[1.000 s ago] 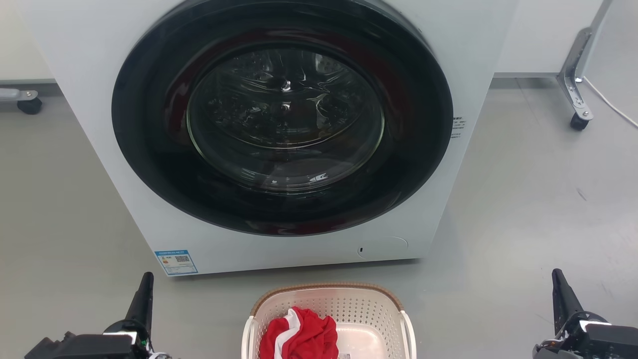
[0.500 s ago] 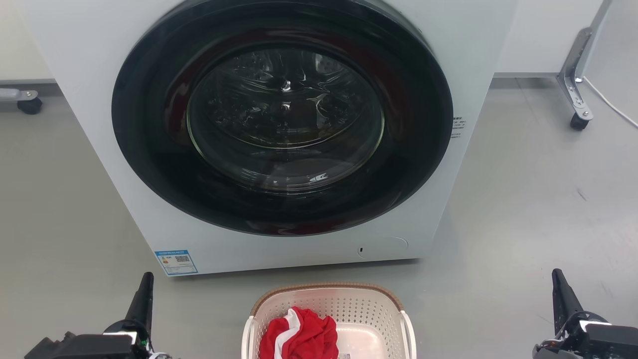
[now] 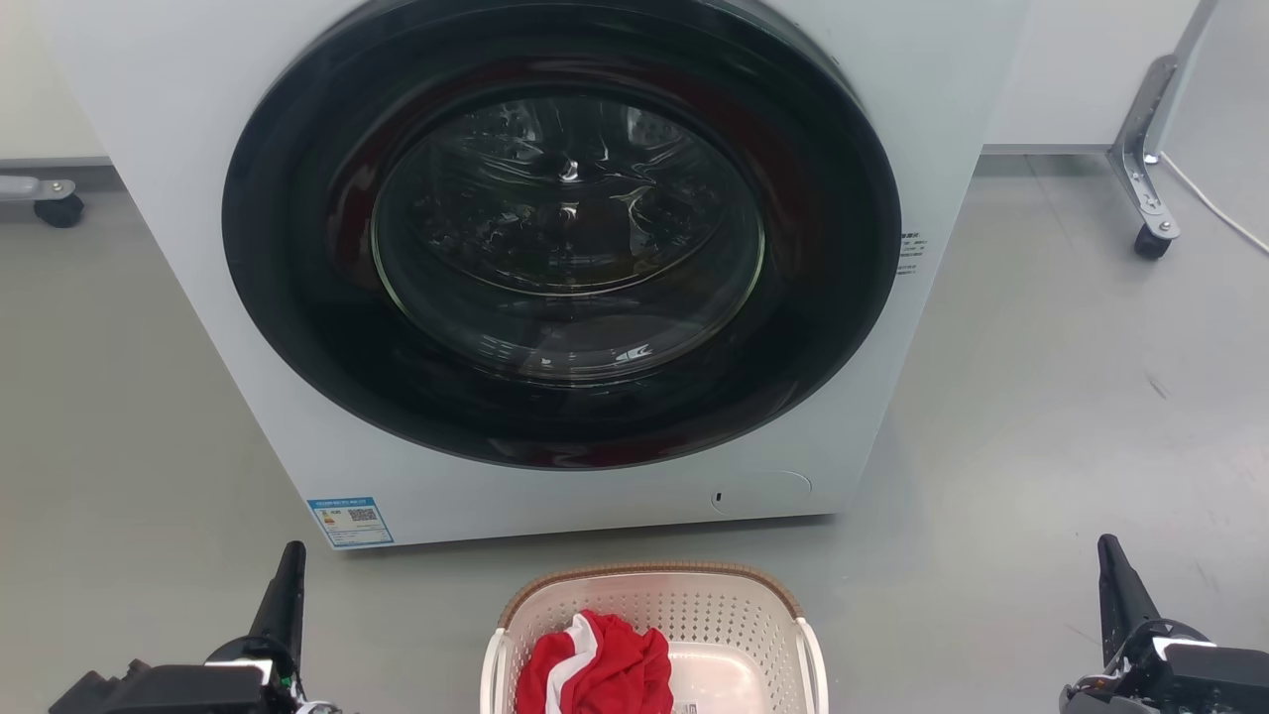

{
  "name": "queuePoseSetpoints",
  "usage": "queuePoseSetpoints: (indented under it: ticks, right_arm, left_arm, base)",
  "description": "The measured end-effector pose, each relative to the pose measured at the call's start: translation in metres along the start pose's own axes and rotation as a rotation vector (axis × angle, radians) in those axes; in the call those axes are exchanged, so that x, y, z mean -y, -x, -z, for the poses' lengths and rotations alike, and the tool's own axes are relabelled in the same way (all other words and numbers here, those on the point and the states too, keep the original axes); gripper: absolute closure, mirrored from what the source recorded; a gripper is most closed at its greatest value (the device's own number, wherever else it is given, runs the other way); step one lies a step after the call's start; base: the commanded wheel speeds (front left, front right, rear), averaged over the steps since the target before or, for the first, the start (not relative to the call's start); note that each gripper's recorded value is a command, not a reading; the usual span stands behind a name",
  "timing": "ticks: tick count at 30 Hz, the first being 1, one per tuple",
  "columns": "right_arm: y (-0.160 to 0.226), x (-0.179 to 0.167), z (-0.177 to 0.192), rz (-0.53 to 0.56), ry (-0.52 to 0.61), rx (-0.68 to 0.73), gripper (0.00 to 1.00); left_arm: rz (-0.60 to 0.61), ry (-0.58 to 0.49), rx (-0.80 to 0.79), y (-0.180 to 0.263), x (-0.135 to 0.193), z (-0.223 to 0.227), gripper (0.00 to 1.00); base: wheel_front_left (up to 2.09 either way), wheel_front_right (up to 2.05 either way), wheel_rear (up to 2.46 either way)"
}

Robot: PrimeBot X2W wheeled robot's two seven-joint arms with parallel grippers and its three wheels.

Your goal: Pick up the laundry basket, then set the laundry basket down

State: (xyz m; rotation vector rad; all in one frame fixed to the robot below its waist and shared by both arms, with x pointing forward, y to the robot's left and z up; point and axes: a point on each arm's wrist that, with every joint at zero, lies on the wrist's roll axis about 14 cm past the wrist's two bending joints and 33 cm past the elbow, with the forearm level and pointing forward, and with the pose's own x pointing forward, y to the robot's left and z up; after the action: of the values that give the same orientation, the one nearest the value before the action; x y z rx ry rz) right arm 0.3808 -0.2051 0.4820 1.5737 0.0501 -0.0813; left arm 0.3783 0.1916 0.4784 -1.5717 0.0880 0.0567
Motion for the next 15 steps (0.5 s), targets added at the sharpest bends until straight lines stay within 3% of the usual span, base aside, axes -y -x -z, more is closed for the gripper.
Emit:
queuePoseSetpoints:
  ticks: [15]
  right_arm:
    - [0.0, 0.0, 0.0001, 0.0, 0.0, 0.0, 1.0]
  left_arm:
    - [0.0, 0.0, 0.0, 0.0, 0.0, 0.0, 1.0]
  base:
    - [0.0, 0.0, 0.0]
